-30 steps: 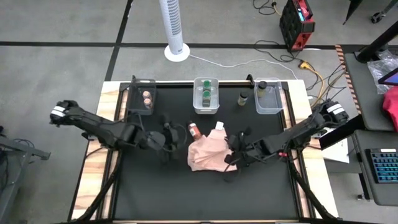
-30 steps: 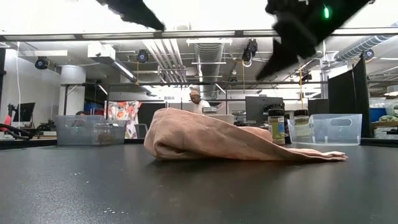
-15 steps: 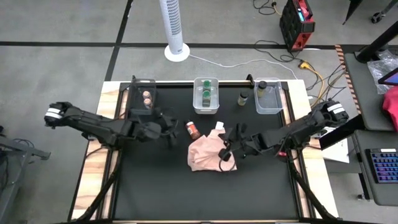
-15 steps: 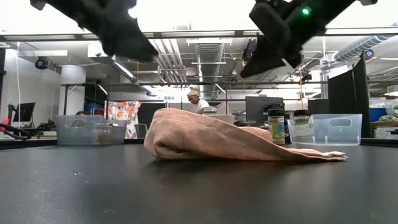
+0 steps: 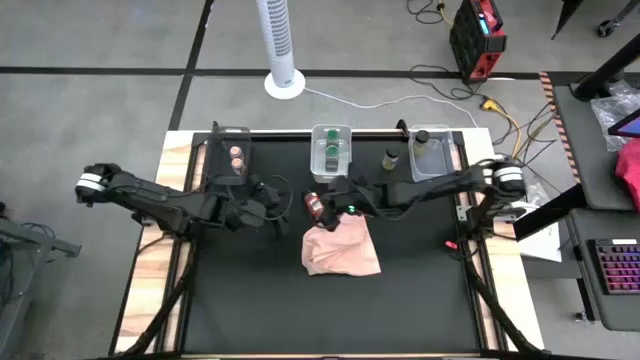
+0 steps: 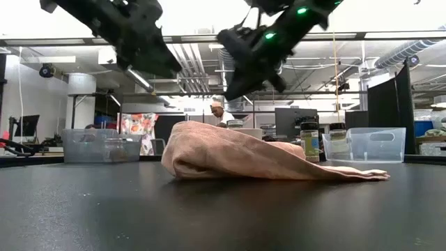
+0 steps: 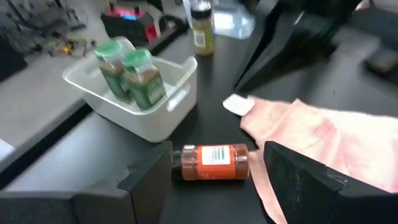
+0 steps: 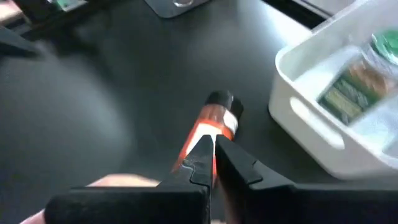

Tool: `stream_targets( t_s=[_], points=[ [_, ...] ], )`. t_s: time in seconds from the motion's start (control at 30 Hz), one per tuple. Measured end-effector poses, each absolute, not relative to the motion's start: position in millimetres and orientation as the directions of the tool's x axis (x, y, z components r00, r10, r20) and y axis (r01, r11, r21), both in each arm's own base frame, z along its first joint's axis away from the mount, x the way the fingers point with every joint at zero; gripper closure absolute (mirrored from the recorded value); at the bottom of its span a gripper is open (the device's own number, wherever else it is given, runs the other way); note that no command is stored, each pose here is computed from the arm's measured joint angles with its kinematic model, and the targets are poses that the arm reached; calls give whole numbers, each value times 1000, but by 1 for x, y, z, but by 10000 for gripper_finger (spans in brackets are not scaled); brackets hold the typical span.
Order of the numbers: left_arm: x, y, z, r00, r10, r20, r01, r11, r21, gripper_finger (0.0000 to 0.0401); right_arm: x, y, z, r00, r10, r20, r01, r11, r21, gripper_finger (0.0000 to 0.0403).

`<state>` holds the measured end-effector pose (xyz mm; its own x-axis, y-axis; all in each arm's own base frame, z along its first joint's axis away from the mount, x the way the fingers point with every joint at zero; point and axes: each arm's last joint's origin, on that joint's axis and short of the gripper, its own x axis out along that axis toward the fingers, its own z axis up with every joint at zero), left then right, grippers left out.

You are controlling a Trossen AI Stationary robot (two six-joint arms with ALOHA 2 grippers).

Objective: Sort spices by type
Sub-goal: Put the black brown spice bottle into the transparent bin

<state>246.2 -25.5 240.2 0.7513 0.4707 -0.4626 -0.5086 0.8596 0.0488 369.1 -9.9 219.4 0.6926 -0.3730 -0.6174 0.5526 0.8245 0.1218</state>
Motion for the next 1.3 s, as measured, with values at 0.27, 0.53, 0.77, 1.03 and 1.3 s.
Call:
stream_targets(
  t_s=[0.27, 0.53, 0.77, 1.03, 1.3],
  points=[
    [211, -39, 269, 801, 480, -358, -487, 870, 79, 164, 413, -29, 214, 530, -398, -749, 621, 783, 23, 352],
    [189, -40, 268, 800, 518, -305, -509, 853, 112, 164, 441, -27, 197, 495, -234, -837, 601, 788, 135, 205],
    [182, -37, 262, 793, 533, -295, -523, 844, 118, 164, 453, -29, 177, 462, -228, -857, 636, 759, 140, 89],
    [182, -37, 260, 793, 532, -297, -522, 845, 119, 164, 464, -30, 142, 404, -218, -889, 641, 761, 104, 64],
    [183, -38, 262, 801, 529, -281, -525, 846, 95, 164, 464, -29, 139, 394, -220, -892, 633, 769, 90, 201]
  ],
)
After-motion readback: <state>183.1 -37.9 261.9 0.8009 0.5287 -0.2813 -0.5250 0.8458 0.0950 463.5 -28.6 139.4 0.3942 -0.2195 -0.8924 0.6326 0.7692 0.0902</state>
